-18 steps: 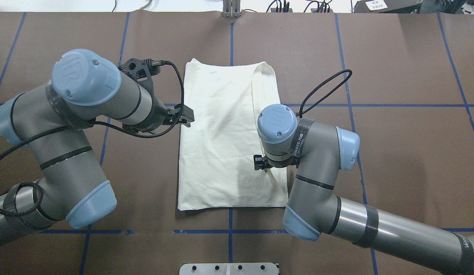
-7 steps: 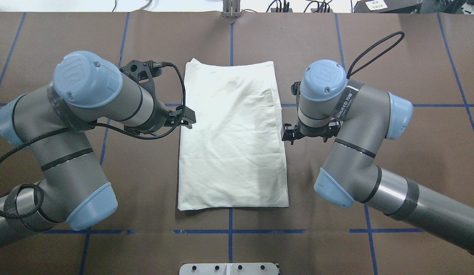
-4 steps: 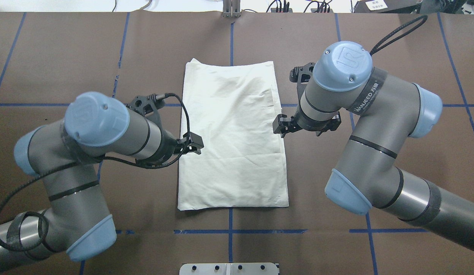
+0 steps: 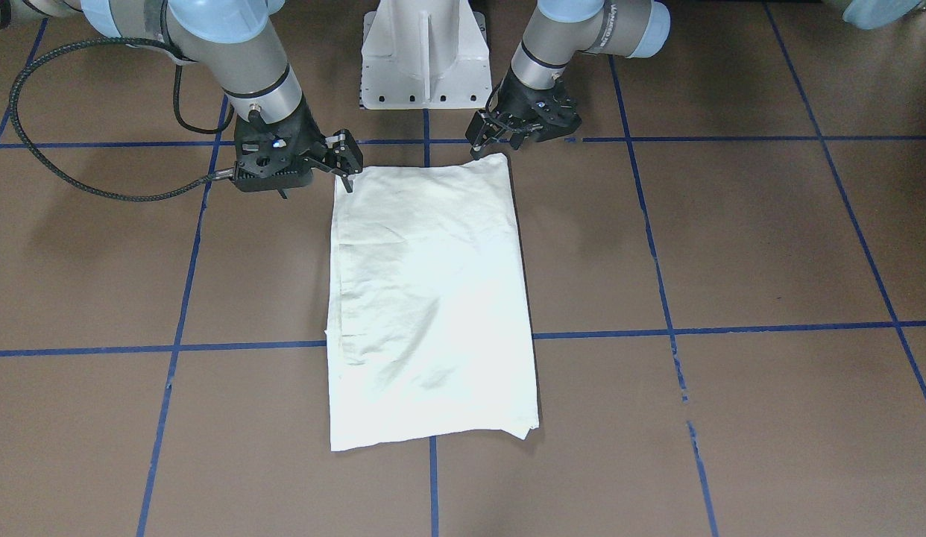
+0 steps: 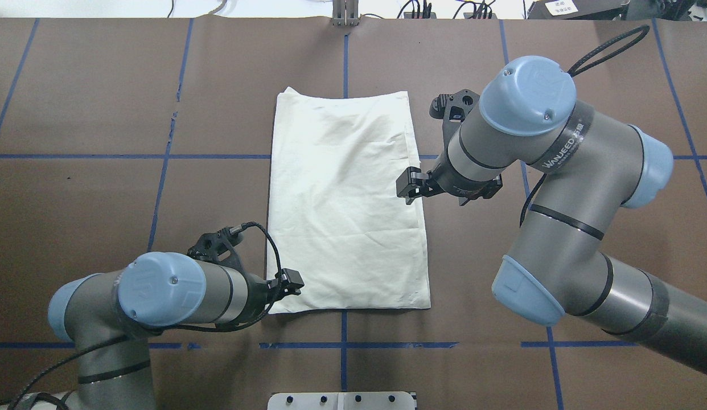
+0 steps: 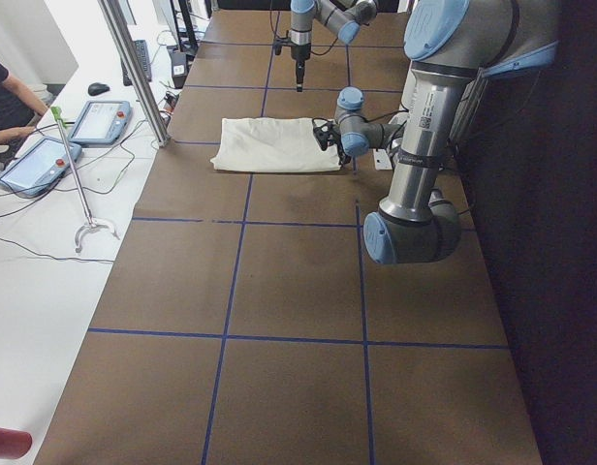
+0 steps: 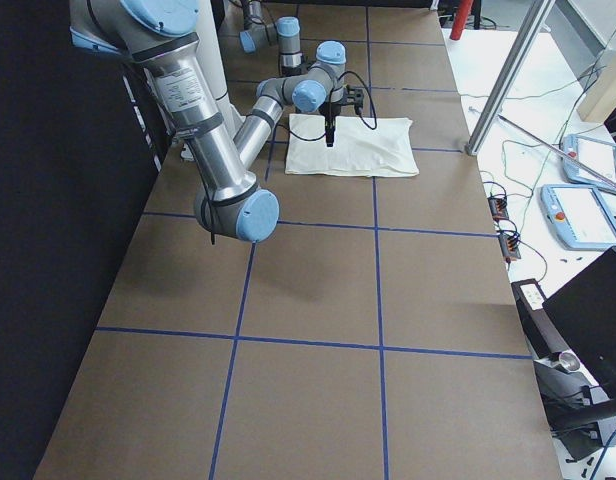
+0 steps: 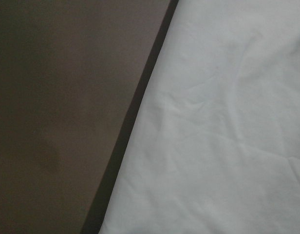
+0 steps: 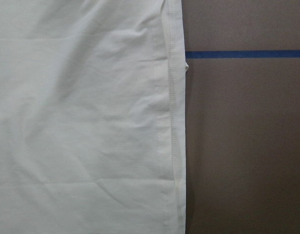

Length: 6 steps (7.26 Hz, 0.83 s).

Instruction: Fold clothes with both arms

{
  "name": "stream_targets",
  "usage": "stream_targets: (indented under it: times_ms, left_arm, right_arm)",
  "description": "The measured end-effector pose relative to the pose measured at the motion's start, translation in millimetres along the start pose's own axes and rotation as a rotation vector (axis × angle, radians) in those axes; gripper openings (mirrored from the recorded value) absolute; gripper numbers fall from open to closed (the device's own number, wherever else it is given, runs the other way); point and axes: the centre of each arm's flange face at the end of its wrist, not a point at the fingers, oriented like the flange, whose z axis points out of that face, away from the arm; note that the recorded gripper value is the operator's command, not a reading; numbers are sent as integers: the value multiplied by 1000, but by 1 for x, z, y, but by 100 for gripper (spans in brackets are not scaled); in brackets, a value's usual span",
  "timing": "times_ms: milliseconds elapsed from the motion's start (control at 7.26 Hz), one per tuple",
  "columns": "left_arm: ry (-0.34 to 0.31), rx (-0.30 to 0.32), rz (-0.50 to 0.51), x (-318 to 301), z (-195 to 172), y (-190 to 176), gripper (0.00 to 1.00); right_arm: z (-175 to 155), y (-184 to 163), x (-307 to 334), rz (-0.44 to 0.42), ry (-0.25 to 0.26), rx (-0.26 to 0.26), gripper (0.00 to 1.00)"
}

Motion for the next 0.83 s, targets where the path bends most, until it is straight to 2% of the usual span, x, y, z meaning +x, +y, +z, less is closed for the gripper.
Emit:
stream_targets:
  times_ms: [275,551,826]
  left_arm:
    - [-34,10,-5,-6,14,14,81]
    - [-48,33,-7,-8,22,9,77]
    - [-65,61,-7,-10,27,2,67]
  right_arm:
    - [1,0,0,2,-1,-2,100]
    - [2,0,0,4,1,-3,100]
    - [3,0,0,4,2,-4,100]
